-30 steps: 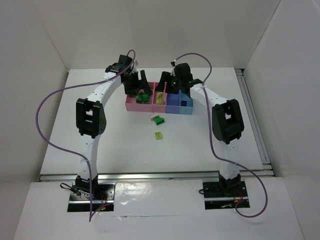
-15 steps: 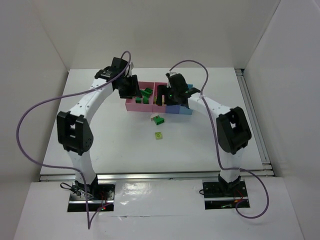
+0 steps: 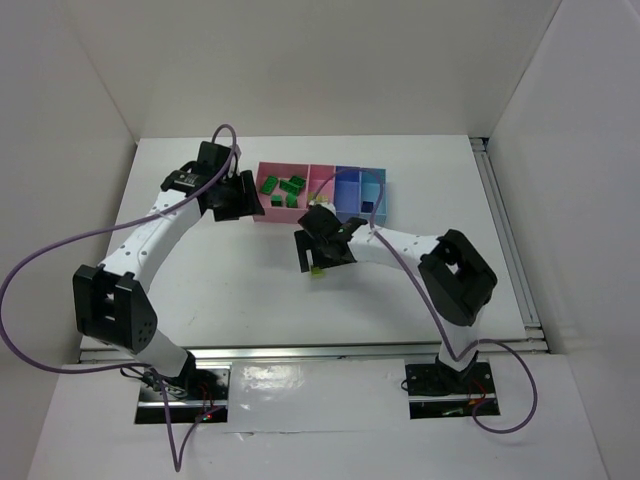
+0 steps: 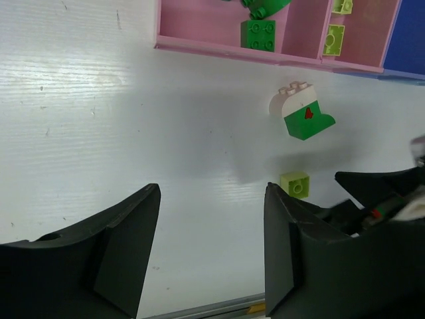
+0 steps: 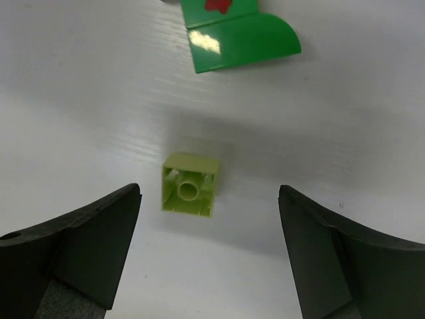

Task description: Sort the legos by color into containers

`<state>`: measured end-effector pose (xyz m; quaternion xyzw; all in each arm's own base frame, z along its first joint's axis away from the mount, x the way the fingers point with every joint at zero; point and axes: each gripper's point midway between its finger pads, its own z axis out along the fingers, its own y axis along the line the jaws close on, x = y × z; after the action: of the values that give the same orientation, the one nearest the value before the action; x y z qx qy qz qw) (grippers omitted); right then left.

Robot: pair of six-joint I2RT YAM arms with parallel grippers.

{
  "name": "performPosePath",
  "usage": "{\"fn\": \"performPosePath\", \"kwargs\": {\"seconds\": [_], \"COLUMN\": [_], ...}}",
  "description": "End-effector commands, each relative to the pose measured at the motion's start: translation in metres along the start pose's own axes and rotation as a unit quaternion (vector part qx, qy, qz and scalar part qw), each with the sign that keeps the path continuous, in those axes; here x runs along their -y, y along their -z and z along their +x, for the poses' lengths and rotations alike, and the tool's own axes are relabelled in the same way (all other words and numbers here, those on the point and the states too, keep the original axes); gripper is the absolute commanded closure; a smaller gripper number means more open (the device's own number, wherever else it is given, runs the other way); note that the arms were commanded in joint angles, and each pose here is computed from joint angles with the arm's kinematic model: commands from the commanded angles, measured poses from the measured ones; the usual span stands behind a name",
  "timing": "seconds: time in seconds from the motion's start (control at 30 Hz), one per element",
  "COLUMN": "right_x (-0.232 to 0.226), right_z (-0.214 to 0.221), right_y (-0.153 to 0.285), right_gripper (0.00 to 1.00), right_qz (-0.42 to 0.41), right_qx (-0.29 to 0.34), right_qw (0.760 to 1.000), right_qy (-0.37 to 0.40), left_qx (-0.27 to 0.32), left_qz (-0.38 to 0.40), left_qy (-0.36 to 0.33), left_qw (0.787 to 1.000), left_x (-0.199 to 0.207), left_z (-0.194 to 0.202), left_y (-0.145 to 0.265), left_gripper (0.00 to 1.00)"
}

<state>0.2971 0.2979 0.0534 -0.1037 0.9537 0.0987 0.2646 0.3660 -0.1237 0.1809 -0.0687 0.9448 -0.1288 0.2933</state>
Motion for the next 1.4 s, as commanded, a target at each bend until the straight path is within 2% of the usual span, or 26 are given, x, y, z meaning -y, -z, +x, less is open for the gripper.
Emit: {"fn": "performPosePath", "kwargs": {"seconds": [0.0, 0.07, 0.17, 0.2, 0.3, 0.33, 0.43, 0.63, 0.8, 1.0, 1.17, 1.2, 1.23, 1.27, 1.3, 1.37], "right_x": [0.006, 0.003, 0.0, -0.004, -0.005, -0.003, -0.003, 0.008, 0.026, 0.045, 0.056, 0.055, 0.057, 0.06, 0.057, 0.053], "right_z": [0.012, 0.014, 0.012, 0.011, 0.001, -0.002, -0.029, -0.109, -0.17, -0.211, -0.228, -0.232, -0.241, -0.246, -0.248, -0.257], "right_y": [-0.014, -0.016, -0.02, -0.021, -0.019, -0.015, 0.005, 0.04, 0.044, 0.011, -0.022, -0.025, -0.025, -0.027, -0.032, -0.025], "right_gripper": [0.08, 0.12, 0.28, 0.37, 0.53, 0.63, 0.7, 0.7, 0.7, 0.7, 0.66, 0.64, 0.45, 0.33, 0.23, 0.12], "right_qz": [0.041, 0.039, 0.031, 0.027, 0.029, 0.034, 0.031, -0.024, 0.013, 0.044, 0.047, 0.045, 0.041, 0.038, 0.033, 0.026], "right_qx": [-0.023, -0.025, -0.023, -0.024, -0.01, -0.005, 0.036, 0.129, 0.177, 0.177, 0.177, 0.183, 0.191, 0.194, 0.193, 0.203], "right_qw": [0.999, 0.999, 0.999, 0.999, 1.0, 0.999, 0.999, 0.991, 0.983, 0.983, 0.982, 0.981, 0.98, 0.979, 0.98, 0.978], "right_qy": [-0.014, -0.004, 0.001, 0.001, 0.003, 0.003, -0.002, -0.029, -0.037, -0.028, -0.04, -0.041, -0.046, -0.049, -0.049, -0.036], "left_qx": [0.021, 0.015, 0.015, 0.015, 0.015, 0.02, 0.016, 0.027, 0.032, 0.031, 0.025, 0.025, 0.026, 0.026, 0.026, 0.026], "left_qz": [0.015, 0.017, 0.017, 0.017, 0.017, 0.019, 0.017, 0.014, 0.016, 0.019, 0.023, 0.023, 0.02, 0.02, 0.02, 0.02], "left_qy": [0.006, 0.006, 0.0, 0.0, -0.004, -0.005, -0.004, -0.001, -0.001, 0.007, 0.011, 0.011, 0.014, 0.014, 0.01, 0.01], "left_qw": [1.0, 1.0, 1.0, 1.0, 1.0, 1.0, 1.0, 1.0, 0.999, 0.999, 0.999, 0.999, 0.999, 0.999, 0.999, 0.999], "left_x": [0.007, 0.008, 0.007, 0.008, 0.008, 0.009, 0.009, 0.007, 0.008, 0.004, 0.002, 0.002, -0.001, -0.001, -0.002, -0.002], "left_z": [-0.013, -0.011, -0.011, -0.013, -0.013, -0.016, -0.015, -0.024, -0.026, -0.03, -0.029, -0.029, -0.03, -0.03, -0.03, -0.03], "left_y": [0.002, -0.001, -0.001, -0.002, -0.002, 0.0, -0.004, 0.0, 0.0, -0.001, -0.001, -0.001, -0.001, -0.001, -0.001, -0.001], "left_gripper": [0.33, 0.34, 0.34, 0.35, 0.36, 0.36, 0.36, 0.36, 0.36, 0.36, 0.36, 0.34, 0.32, 0.32, 0.31, 0.3]}}
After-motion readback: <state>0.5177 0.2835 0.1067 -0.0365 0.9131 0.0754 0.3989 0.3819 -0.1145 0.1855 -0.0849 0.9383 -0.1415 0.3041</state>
